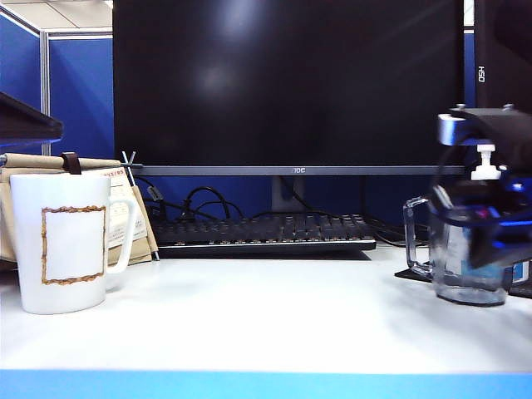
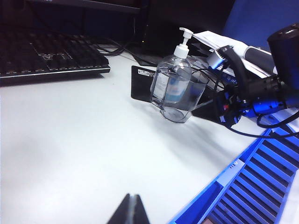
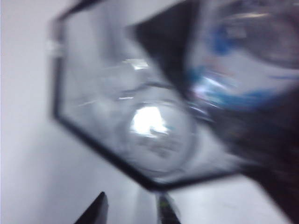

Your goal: Swap the positions of the transparent plastic cup and the white ceramic cup.

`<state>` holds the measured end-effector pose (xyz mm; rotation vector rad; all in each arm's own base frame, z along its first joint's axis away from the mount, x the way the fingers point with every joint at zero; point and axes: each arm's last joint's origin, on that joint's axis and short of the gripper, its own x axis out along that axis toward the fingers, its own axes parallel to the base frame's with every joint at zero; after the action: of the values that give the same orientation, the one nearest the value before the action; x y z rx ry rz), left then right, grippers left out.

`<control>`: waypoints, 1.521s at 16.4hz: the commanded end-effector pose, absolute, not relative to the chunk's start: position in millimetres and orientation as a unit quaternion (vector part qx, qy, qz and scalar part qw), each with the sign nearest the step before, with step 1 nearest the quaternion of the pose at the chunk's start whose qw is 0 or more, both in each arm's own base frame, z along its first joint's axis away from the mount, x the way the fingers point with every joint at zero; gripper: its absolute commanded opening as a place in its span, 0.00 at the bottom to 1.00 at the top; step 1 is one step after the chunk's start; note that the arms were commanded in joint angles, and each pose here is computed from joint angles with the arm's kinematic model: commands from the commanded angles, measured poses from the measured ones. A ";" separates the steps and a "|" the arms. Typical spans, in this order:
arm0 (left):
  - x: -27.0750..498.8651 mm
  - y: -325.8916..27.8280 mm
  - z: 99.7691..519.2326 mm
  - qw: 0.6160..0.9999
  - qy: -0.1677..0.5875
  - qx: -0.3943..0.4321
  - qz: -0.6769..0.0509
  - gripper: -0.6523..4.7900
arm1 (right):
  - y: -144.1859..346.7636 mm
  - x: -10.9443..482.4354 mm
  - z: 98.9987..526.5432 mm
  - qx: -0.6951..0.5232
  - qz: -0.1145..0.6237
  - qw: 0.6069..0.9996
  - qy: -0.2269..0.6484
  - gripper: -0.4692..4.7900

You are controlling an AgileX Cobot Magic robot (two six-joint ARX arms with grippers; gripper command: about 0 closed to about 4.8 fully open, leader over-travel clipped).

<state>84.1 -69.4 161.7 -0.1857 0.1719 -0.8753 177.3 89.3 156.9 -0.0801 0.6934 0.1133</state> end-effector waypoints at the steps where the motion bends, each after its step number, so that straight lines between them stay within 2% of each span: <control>1: 84.2 -69.3 164.5 0.899 0.073 -0.089 -0.423 0.11 | 86.8 176.0 157.6 -0.060 0.030 0.939 0.338 0.36; 6: 84.0 -69.1 161.1 0.900 0.086 -0.077 -0.420 0.11 | 82.6 169.6 153.9 -0.083 0.015 0.925 0.369 0.37; 10: 84.2 -68.7 159.4 0.903 0.094 -0.074 -0.412 0.11 | 75.6 165.2 168.5 -0.094 -0.048 0.942 0.319 0.37; 19: 84.0 -68.6 157.2 0.903 0.102 -0.065 -0.412 0.11 | 71.1 151.4 198.4 -0.058 0.020 0.966 0.251 0.37; 20: 83.8 -68.5 156.0 0.903 0.107 -0.060 -0.412 0.11 | 72.3 149.9 198.4 -0.066 0.056 0.962 0.258 0.39; 21: 83.7 -68.4 154.9 0.903 0.109 -0.052 -0.412 0.14 | 73.5 148.4 197.1 -0.074 0.090 0.956 0.269 0.52; 22: 83.7 -68.3 154.6 0.904 0.109 -0.047 -0.412 0.22 | 73.3 147.4 195.8 -0.082 0.096 0.953 0.277 0.56; 25: 83.6 -68.3 159.1 0.904 0.102 -0.045 -0.413 0.24 | 73.0 147.2 197.5 -0.092 0.096 0.952 0.277 0.56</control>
<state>83.5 -68.3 154.6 -0.0966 0.2314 -0.8529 146.1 72.4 193.2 -0.1790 0.5848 0.1915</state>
